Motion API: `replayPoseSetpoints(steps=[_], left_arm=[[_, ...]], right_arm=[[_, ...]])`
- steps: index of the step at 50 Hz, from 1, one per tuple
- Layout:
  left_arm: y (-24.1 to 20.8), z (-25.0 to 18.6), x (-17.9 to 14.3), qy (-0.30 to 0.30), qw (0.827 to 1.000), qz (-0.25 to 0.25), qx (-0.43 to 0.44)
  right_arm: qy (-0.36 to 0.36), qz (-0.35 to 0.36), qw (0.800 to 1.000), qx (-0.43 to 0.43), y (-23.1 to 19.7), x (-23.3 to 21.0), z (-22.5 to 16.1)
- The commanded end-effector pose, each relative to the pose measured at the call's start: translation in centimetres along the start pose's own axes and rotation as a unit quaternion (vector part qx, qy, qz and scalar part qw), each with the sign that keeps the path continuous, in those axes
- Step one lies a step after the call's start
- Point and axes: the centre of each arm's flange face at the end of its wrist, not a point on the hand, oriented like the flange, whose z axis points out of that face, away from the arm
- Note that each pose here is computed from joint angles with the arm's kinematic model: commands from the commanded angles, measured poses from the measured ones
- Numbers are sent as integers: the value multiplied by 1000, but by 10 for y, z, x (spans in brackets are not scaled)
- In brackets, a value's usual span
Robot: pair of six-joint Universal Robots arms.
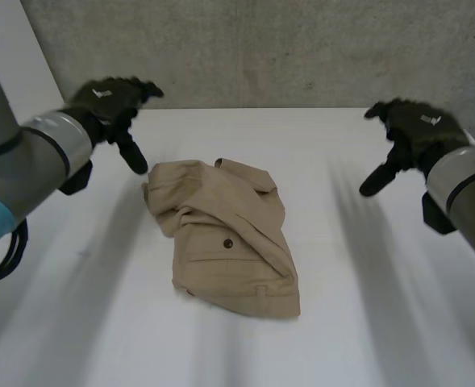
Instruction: Fold the shorts.
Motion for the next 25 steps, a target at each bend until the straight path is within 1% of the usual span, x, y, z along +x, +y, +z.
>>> replayPoseSetpoints(steps=[1,2,7,10,15,25], left_arm=[[45,24,7,32,997,39,-57],[49,26,8,33,997,40,-61],[71,38,10,37,995,42,-84],[81,45,10,35,994,41,-92],[86,51,14,35,995,43,-88],[86,57,17,35,996,46,-70]], right_arm=[[-20,62,994,-85,49,-18,-3],[-23,87,991,-100,58,-21,-7],[-28,141,979,-146,84,-31,-13],[-38,152,973,-170,99,-43,-16],[-53,163,966,-191,115,-59,-17],[-80,194,955,-210,127,-89,-17]])
